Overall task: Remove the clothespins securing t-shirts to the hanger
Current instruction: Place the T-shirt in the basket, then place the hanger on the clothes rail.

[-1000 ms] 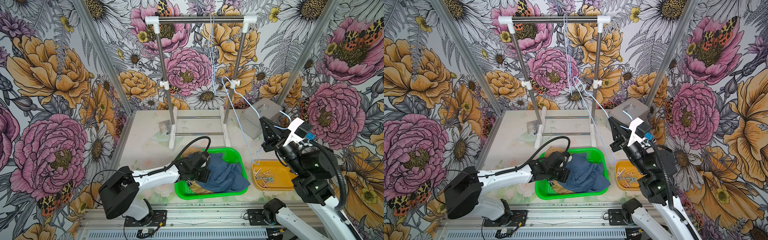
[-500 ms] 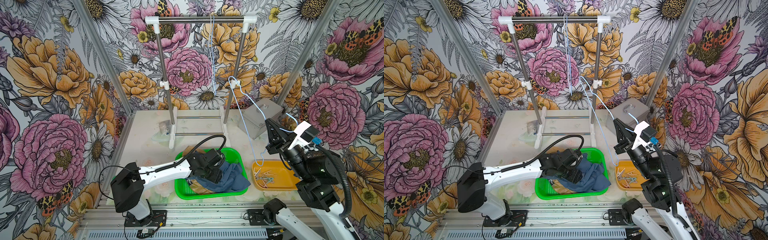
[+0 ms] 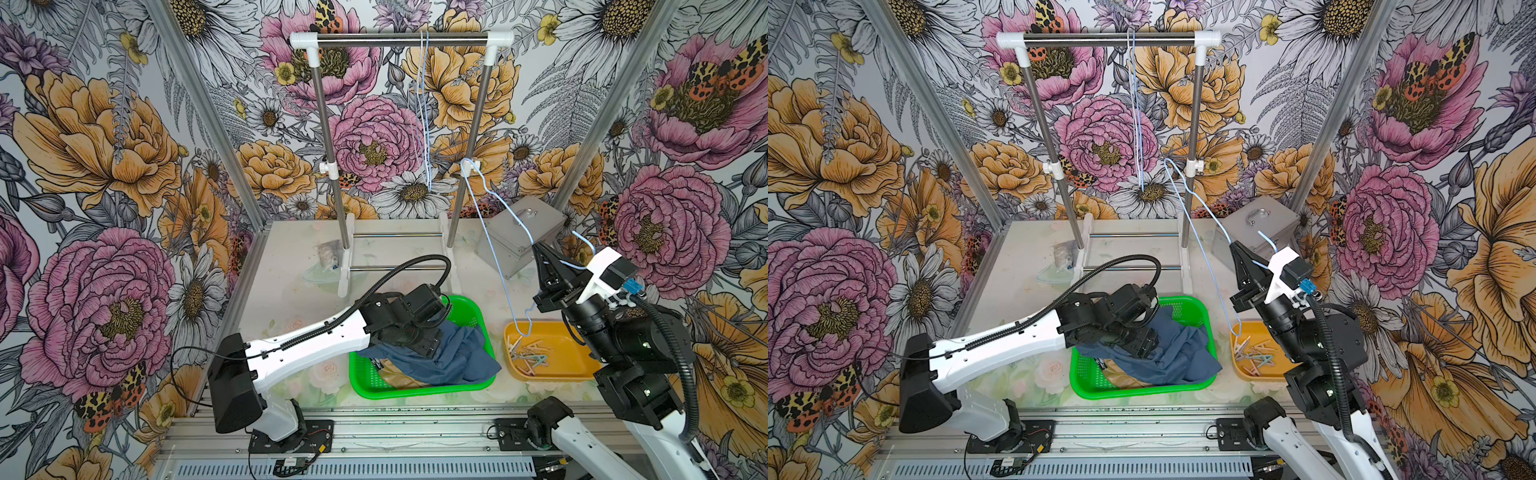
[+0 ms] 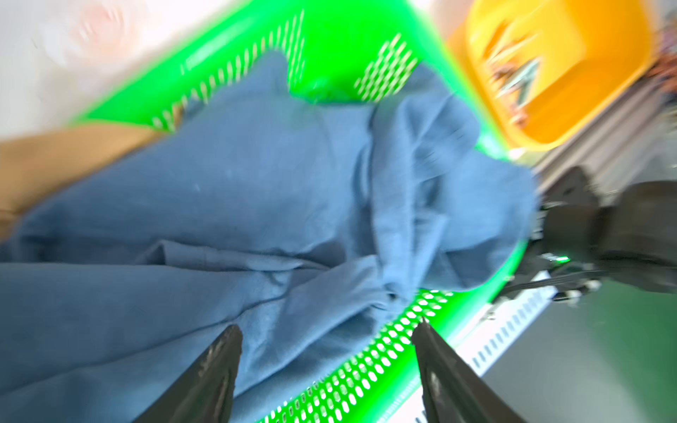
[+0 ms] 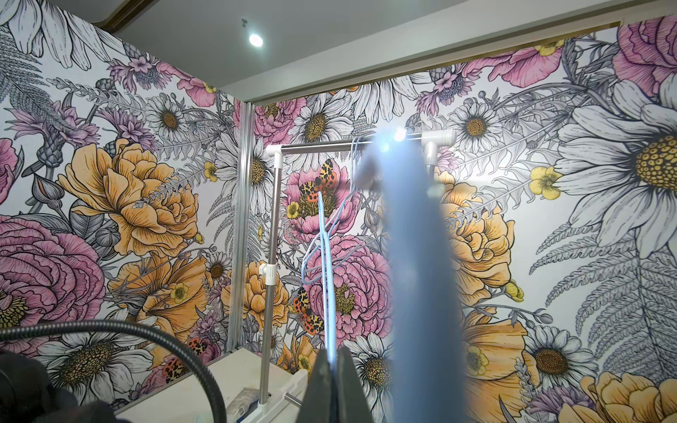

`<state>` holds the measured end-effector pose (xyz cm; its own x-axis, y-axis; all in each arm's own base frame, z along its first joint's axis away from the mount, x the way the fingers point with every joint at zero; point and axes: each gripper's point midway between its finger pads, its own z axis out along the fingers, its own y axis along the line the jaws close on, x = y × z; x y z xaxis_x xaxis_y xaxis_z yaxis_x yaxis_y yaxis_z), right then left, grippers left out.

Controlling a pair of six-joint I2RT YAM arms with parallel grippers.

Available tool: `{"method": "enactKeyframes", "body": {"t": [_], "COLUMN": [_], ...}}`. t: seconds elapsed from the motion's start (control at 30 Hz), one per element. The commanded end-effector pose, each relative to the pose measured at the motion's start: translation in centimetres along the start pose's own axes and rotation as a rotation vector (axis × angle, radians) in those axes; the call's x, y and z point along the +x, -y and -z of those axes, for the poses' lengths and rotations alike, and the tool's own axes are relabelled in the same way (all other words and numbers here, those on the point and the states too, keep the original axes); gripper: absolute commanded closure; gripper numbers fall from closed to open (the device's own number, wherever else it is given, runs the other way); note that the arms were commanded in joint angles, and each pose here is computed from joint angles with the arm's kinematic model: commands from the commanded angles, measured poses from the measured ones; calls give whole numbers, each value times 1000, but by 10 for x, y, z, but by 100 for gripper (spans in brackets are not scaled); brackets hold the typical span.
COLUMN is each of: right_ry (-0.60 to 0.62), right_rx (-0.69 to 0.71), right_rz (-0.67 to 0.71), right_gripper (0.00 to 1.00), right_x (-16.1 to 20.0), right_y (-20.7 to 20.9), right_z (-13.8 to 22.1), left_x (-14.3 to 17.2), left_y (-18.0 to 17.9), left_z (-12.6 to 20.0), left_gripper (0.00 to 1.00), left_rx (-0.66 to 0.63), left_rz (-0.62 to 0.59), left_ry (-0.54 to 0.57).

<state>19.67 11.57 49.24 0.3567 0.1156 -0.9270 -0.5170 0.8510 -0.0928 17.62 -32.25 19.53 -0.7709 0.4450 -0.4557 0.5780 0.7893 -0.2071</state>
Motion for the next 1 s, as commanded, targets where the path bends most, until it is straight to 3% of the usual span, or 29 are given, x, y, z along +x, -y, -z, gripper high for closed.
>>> {"method": "enactKeyframes", "body": {"t": [0.0, 0.2, 0.33, 0.5, 0.67, 0.83, 0.97], "right_ry": [-11, -160, -292, -423, -519, -591, -616], "right_rx": [39, 86, 27, -5, -6, 9, 20], "right_rz": [11, -27, -143, -241, -324, -407, -438], "right_gripper": [100, 100, 100, 100, 100, 100, 100], "right_x": [3, 24, 54, 82, 102, 128, 138], "right_y": [7, 15, 3, -7, -12, -15, -16], "right_z": [2, 2, 0, 0, 2, 5, 4], "left_x": [-10, -53, -82, -116, -142, -158, -164], "left_y": [-10, -16, 2, 19, 33, 45, 47], "left_z": [14, 57, 87, 110, 126, 123, 103], "left_gripper": [23, 22, 22, 26, 27, 34, 44], "left_rx": [-4, -109, -91, -75, -145, -209, -234], "left_rz": [-48, -360, -617, -832, -1088, -1311, -1415], "left_ry": [38, 243, 398, 563, 713, 783, 748]}}
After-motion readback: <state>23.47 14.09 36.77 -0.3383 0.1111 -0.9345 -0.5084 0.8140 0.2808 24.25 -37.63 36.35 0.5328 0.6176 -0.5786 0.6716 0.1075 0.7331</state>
